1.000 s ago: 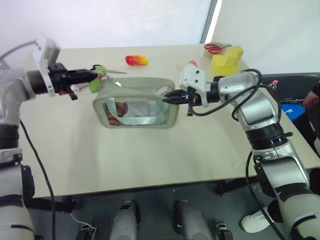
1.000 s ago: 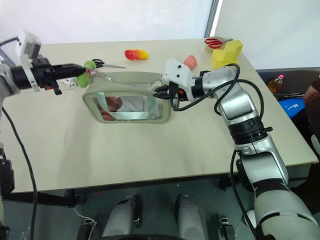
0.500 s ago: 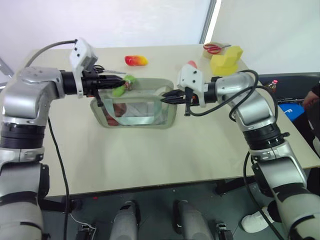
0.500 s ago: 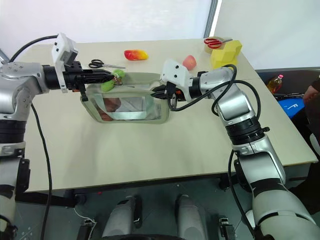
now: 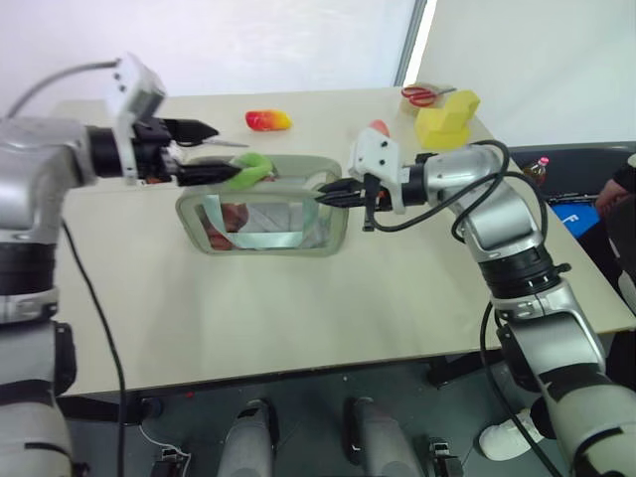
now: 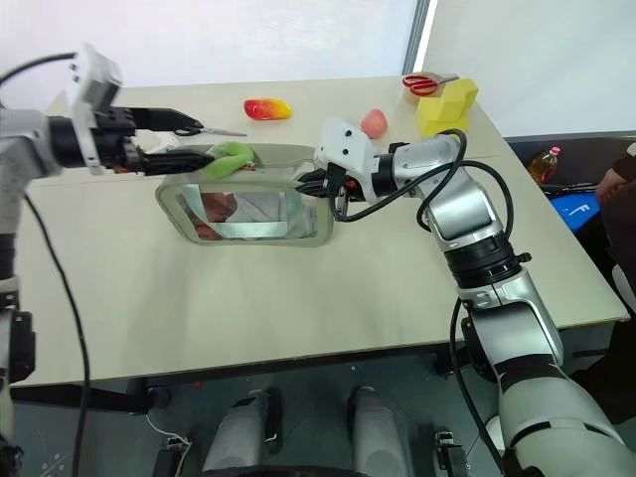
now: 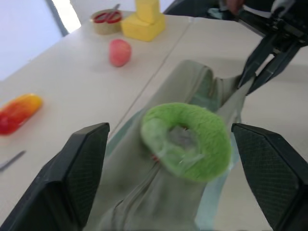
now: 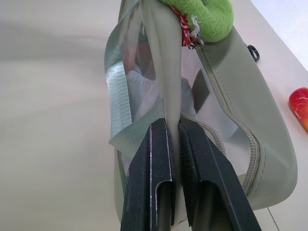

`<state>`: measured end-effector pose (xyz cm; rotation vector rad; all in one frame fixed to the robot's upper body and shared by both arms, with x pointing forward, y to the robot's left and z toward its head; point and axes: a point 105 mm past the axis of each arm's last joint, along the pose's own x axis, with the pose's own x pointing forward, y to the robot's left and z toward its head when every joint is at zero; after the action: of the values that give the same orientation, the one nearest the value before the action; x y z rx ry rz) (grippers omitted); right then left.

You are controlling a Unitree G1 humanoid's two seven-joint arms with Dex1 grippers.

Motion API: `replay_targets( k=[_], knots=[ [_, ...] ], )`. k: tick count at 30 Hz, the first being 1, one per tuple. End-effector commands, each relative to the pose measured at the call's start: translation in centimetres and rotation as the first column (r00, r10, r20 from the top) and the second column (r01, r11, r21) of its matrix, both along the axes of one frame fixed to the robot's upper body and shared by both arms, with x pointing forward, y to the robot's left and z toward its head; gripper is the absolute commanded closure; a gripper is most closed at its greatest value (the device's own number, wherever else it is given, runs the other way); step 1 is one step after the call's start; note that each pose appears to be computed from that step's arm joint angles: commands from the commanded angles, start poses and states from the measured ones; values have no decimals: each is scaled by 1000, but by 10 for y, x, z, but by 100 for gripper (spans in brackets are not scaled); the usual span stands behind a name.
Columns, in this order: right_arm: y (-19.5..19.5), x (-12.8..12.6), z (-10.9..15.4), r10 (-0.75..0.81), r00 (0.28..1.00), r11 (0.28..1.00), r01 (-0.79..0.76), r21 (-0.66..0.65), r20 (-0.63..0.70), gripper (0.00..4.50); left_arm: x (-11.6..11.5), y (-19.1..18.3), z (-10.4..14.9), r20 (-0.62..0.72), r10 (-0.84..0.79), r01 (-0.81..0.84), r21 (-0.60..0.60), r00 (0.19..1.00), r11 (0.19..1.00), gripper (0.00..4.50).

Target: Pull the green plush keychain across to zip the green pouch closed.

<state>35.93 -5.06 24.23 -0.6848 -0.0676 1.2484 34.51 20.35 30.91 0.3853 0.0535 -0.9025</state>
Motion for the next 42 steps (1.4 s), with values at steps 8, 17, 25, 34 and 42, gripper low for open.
replay_targets(
  k=[8,17,25,34,42],
  knots=[
    [6,-5,11,35,998,999,-35,14,43,450,-1,38,-50,-45,132,-129,71,990,989,3],
    [4,-4,12,29,998,1000,-30,4,47,450,0,28,-55,-43,98,-96,39,994,995,126],
    [-1,1,11,2,998,1000,-2,-3,57,450,-7,27,-48,-49,69,-66,59,996,996,446],
    [-5,7,23,-3,998,1000,3,-7,69,338,-3,23,-60,-59,75,-71,73,995,995,450],
    [4,2,73,37,979,999,-42,22,202,51,-4,23,-59,-56,74,-70,79,996,994,450]
  ],
)
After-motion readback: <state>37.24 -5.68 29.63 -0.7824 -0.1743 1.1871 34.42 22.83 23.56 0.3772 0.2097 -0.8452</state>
